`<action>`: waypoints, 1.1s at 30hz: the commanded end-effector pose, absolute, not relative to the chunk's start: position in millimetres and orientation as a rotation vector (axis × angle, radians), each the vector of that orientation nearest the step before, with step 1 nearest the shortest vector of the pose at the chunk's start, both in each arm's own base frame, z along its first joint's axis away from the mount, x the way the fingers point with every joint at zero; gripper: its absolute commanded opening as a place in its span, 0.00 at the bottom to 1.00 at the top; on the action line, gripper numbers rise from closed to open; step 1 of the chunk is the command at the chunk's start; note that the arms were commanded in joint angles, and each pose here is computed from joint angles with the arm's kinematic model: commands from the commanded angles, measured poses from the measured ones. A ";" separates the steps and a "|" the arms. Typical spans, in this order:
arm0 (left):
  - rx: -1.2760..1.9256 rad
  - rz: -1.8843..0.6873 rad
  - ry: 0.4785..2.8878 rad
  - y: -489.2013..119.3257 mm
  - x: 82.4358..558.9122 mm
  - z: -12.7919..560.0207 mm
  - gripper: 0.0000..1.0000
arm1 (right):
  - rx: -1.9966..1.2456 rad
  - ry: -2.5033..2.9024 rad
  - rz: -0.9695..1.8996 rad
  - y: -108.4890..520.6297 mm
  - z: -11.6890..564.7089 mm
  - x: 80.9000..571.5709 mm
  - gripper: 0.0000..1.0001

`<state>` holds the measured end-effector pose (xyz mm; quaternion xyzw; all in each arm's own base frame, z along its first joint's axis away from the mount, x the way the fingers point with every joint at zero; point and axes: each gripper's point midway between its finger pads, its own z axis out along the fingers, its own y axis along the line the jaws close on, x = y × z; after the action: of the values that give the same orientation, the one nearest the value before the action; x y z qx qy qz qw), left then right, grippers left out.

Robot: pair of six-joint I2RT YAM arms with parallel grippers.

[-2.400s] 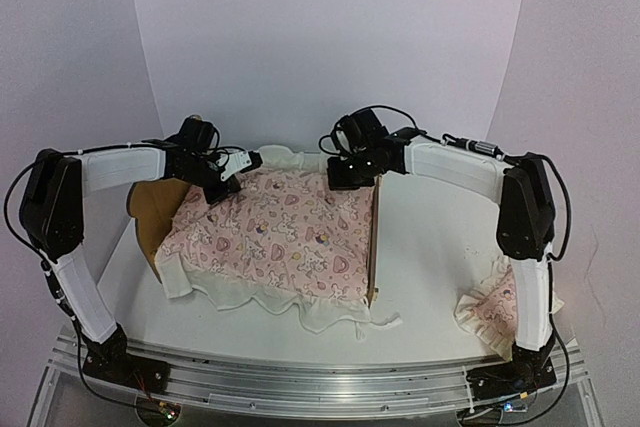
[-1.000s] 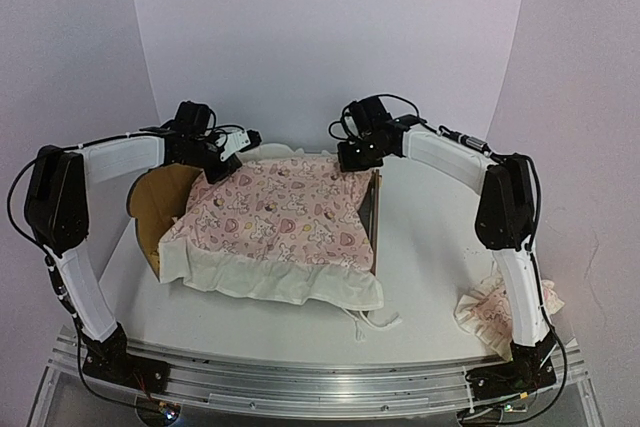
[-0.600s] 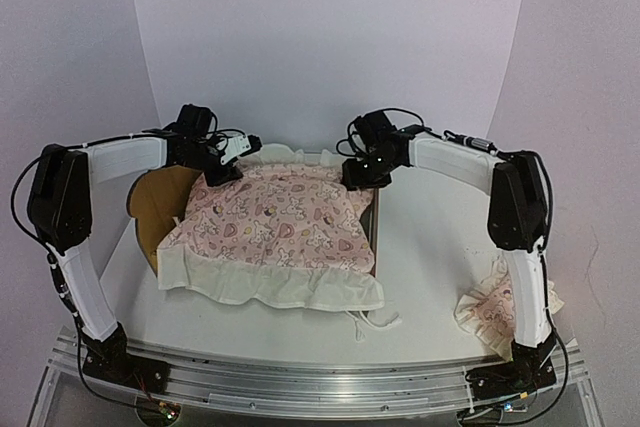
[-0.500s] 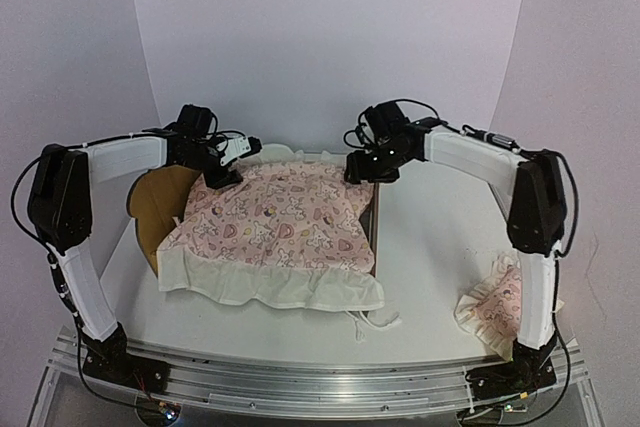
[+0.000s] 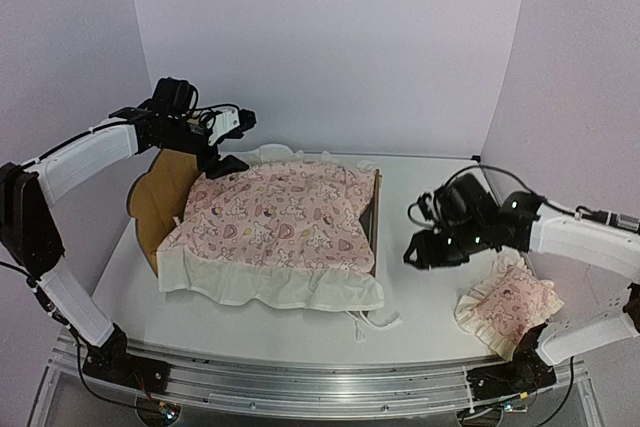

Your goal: Set up the pet bed

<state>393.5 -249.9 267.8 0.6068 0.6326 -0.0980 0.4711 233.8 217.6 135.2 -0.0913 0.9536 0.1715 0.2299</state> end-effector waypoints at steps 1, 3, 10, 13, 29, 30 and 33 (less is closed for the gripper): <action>1.556 -0.488 1.479 -295.0 319.1 275.0 0.81 | -0.338 2.560 0.584 243.2 102.3 178.7 0.43; 1.540 -0.587 1.454 -307.3 292.5 276.3 0.81 | -0.375 2.489 0.614 258.7 90.7 166.0 0.41; 1.452 -0.874 1.385 -327.4 218.6 272.8 0.78 | -0.620 2.349 0.515 320.5 67.3 143.1 0.41; 1.405 -0.911 1.380 -328.4 201.3 264.3 0.78 | -0.626 2.372 0.468 330.9 51.5 142.4 0.42; 1.205 -1.038 1.501 -335.0 179.0 242.6 0.72 | -0.617 2.613 0.244 316.6 4.5 113.3 0.01; 1.211 -1.053 1.504 -336.3 174.5 240.8 0.71 | -0.619 2.619 0.278 314.7 9.5 109.9 0.00; 1.230 -1.118 1.526 -340.6 157.5 234.2 0.68 | -0.655 2.613 0.381 311.0 26.5 100.9 0.00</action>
<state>173.8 -335.3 220.5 0.5068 0.6231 -0.4151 0.4273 117.2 323.1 7.2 -0.2311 0.9385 0.1020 0.2355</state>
